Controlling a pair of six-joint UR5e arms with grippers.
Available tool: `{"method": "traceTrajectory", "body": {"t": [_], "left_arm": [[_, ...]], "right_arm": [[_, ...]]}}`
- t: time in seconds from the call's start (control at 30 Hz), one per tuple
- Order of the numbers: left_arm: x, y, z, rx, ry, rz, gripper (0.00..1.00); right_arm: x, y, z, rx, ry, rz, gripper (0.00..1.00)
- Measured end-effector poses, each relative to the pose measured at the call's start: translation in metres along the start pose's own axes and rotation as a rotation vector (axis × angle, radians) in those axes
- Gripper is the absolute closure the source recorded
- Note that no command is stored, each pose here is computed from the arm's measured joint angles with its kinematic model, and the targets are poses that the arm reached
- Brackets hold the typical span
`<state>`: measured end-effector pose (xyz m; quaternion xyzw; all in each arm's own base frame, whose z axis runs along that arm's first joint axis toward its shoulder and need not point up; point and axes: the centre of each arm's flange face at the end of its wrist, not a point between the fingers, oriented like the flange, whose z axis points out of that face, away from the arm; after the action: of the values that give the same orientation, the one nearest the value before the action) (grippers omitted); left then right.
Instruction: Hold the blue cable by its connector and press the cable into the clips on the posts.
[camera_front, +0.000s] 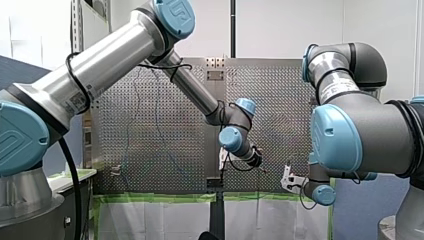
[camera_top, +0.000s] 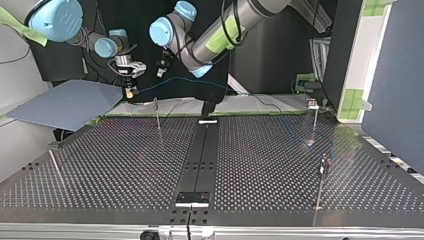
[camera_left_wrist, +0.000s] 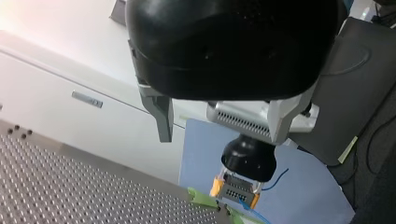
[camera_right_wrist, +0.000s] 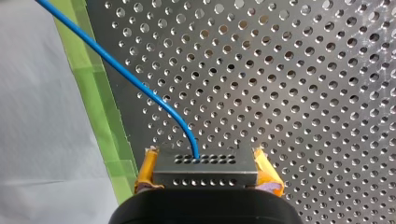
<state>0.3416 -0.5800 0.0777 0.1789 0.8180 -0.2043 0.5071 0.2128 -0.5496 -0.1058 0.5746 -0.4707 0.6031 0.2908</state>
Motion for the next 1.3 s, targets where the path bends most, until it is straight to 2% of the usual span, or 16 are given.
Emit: {"method": "traceTrajectory", "body": {"t": [0.1,0.2,0.33,0.6,0.93,1.1,1.3], "left_arm": [[0.001,0.01,0.012,-0.003,0.024,-0.026,0.01],[0.005,0.018,0.022,-0.02,0.045,-0.028,0.01],[0.01,0.029,0.034,-0.057,0.068,-0.003,0.01],[0.026,0.046,0.057,-0.114,0.127,0.059,0.01],[0.048,0.058,0.079,-0.148,0.204,0.086,0.01],[0.06,0.066,0.09,-0.166,0.244,0.077,0.01],[0.05,0.07,0.1,-0.182,0.258,0.065,0.01]], "right_arm": [[0.0,-0.001,0.0,0.003,0.0,0.0,1.0],[-0.001,-0.003,0.0,0.006,0.0,0.0,1.0],[-0.001,-0.006,0.001,0.011,0.001,0.001,1.0],[-0.001,-0.008,0.002,0.018,0.011,0.018,1.0],[-0.001,-0.009,0.002,0.02,0.013,0.02,1.0],[-0.001,-0.009,0.002,0.021,0.013,0.02,1.0],[-0.001,-0.009,0.003,0.021,0.015,0.02,1.0]]}}
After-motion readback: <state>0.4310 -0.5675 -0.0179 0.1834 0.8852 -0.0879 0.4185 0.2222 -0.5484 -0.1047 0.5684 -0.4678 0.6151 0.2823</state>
